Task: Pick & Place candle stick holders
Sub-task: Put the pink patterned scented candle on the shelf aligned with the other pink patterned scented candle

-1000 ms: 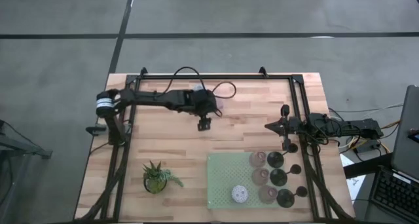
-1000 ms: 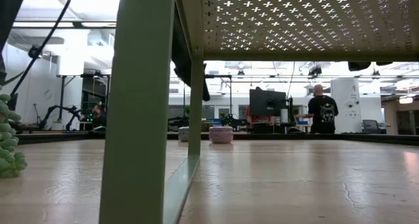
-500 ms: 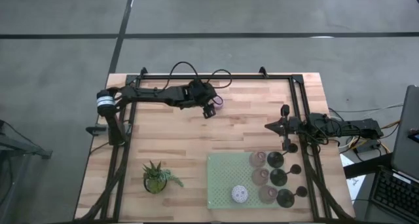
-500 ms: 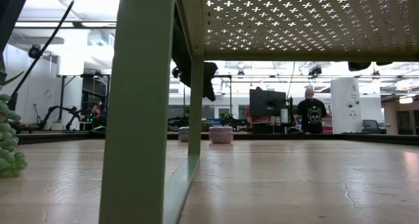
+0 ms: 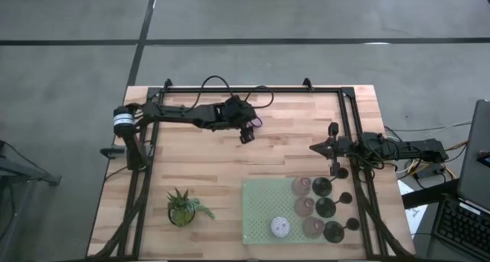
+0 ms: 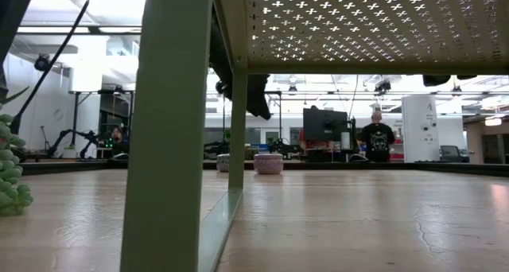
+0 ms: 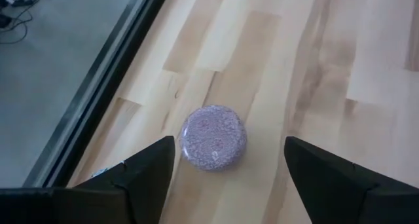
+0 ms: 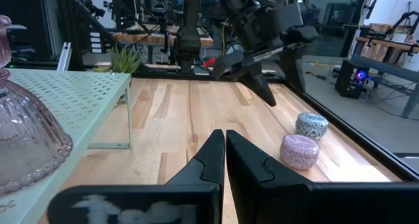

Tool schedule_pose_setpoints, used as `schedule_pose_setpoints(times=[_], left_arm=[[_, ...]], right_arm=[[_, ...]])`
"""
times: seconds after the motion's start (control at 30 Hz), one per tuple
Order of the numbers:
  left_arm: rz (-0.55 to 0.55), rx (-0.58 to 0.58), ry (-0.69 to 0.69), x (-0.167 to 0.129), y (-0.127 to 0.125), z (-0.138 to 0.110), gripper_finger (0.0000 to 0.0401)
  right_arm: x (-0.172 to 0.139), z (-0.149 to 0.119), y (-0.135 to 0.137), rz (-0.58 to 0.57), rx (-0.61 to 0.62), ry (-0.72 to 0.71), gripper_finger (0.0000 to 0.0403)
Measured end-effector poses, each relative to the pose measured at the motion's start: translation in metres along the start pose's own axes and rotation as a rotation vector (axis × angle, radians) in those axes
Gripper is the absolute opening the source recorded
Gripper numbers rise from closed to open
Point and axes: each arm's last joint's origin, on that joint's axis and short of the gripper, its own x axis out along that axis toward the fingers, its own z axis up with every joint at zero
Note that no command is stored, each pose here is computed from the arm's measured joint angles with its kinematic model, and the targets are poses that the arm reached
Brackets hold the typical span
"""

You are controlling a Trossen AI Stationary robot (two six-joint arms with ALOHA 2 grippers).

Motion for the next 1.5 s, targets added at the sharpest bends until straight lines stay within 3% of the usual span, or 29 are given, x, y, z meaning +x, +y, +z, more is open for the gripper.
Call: schedule_pose_setpoints(times=[0.27, 0.37, 0.53, 0.67, 0.97, 1.2, 1.5], left_arm=[[-0.005, -0.007, 0.025, 0.004, 0.0, -0.003, 0.0357], [-0.084, -0.011, 0.024, 0.005, -0.002, -0.005, 0.0369], [-0.188, 0.02, 0.058, 0.009, -0.008, -0.018, 0.0369], [-0.198, 0.051, 0.08, 0.013, -0.01, -0.031, 0.0367], [-0.297, -0.002, -0.073, 0.026, 0.006, -0.034, 0.0367], [-0.255, -0.015, -0.146, 0.034, 0.017, -0.032, 0.0367], [-0.23, -0.061, -0.098, 0.054, 0.027, -0.044, 0.0364]], right_arm=[[0.0, 0.0, 0.0, 0.0, -0.001, 0.0, 0.0008], [0.0, 0.0, 0.0, 0.0, -0.002, 0.0, 0.0008], [0.0, 0.0, 0.0, 0.0, -0.002, 0.0, 0.0008], [0.0, 0.0, 0.0, 0.0, -0.002, 0.0, 0.0008], [0.0, 0.0, 0.0, 0.0, -0.002, 0.0, 0.0008], [0.0, 0.0, 0.0, 0.0, 0.001, 0.0, 0.0008], [0.0, 0.0, 0.0, -0.001, 0.0, 0.0, 0.0008]])
